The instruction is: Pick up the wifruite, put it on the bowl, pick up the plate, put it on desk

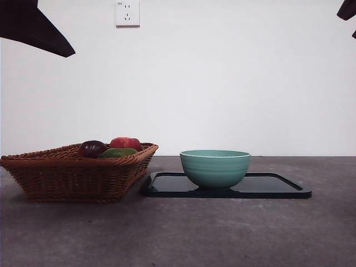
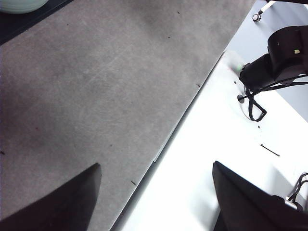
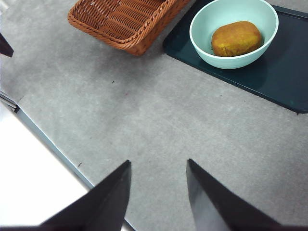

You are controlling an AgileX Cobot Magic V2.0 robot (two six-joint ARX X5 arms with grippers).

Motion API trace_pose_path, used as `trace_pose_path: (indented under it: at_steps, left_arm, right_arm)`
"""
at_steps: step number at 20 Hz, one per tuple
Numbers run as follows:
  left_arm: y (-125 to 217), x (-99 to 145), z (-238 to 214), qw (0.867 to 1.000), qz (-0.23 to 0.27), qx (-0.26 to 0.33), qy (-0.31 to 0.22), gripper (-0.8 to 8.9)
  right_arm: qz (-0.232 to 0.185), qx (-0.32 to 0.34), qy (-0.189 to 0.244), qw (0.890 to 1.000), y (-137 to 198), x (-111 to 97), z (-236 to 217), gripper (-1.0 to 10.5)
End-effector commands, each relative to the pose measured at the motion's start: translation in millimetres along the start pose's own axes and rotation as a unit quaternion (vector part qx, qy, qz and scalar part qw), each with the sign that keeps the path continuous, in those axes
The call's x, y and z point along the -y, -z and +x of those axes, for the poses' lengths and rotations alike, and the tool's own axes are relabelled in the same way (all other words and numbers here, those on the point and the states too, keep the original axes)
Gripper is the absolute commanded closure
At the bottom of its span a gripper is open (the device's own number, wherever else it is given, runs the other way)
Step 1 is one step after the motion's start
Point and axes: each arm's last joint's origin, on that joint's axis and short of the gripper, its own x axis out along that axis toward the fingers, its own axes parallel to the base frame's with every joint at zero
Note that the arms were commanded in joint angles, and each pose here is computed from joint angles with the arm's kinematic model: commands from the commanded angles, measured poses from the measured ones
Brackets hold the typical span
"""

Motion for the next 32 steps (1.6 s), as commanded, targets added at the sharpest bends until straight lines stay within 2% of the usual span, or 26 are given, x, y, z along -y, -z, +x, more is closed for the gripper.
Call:
trace_pose_path:
  at_steps: [1, 6, 8, 12, 16, 22, 27, 32]
  left_arm:
    - [-4, 2, 0, 1.0, 0.013, 0.008, 0.004, 4.42]
    - [-16, 2, -1, 0.998, 0.036, 0.06, -0.003, 4.42]
    - [-27, 1, -3, 0.995, 0.04, 0.089, -0.036, 4.42]
    - [-64, -2, -2, 0.99, 0.049, 0.106, -0.079, 4.4]
    - [-116, -15, 18, 0.989, 0.069, 0.098, -0.088, 4.4]
    - [-171, -53, 75, 0.988, 0.08, 0.071, -0.112, 4.4]
    - [-187, -84, 124, 0.987, 0.089, 0.047, -0.124, 4.41]
    - [-182, -106, 165, 0.985, 0.108, 0.027, -0.131, 4.42]
  right_arm:
    - [-0.001, 0.004, -0.005, 1.0, -2, -1, 0, 7.6]
    - [-0.001, 0.004, -0.005, 1.0, -2, -1, 0, 7.6]
    - [-0.001, 0.004, -0.005, 1.0, -2, -1, 0, 7.6]
    - [-0.001, 0.004, -0.005, 1.0, -2, -1, 0, 7.6]
    - [0.0, 0.002, -0.005, 1.0, -2, -1, 0, 7.6]
    - [0.003, -0.001, -0.018, 1.0, -1, -2, 0, 7.6]
    - [0.01, -0.007, -0.016, 1.0, 0, -2, -1, 7.6]
    - [0.012, -0.013, -0.015, 1.0, 1, -2, -1, 7.6]
